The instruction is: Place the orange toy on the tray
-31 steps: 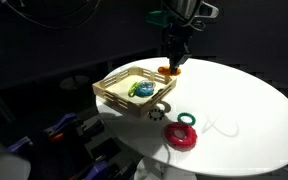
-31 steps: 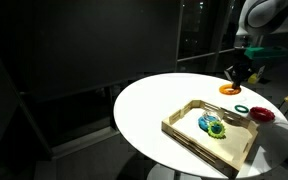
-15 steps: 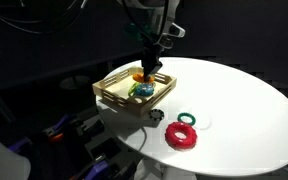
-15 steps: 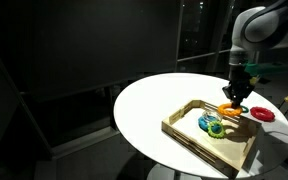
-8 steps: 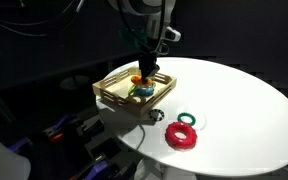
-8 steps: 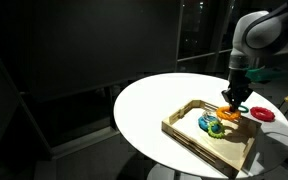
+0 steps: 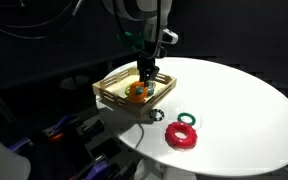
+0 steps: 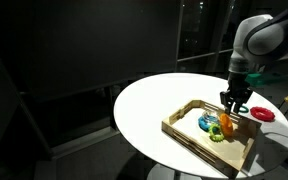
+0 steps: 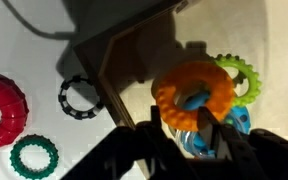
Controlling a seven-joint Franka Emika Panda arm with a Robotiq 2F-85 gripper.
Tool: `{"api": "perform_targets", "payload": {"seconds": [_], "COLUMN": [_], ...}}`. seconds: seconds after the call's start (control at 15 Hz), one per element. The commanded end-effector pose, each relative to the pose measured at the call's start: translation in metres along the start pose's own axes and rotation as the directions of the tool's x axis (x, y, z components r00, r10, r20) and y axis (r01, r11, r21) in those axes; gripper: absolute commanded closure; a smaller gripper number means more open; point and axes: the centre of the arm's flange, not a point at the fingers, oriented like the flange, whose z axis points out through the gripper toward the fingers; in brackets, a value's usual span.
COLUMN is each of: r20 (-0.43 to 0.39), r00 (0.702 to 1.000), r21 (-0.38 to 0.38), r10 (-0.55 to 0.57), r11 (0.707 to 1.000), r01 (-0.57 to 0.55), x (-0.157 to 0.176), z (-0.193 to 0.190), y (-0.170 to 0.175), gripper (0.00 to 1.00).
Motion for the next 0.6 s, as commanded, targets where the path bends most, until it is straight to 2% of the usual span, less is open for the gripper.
{"api": "perform_targets", "payload": {"seconds": [0.0, 0.2, 0.53], "r20": [-0.014, 0.003, 0.066], "r00": [1.000, 1.000, 0.998], "r21": [-0.001, 0.001, -0.005], "r10": [-0.017, -0.003, 0.009], "r11": [1.000, 1.000, 1.000], "r01": [0.017, 0.003, -0.009], "x": [-0.004, -0.002, -0.003], "z": [-0.008, -0.018, -0.049], "y": [0.006, 0.011, 0.028], "gripper": [0.26, 0.02, 0.00]}}
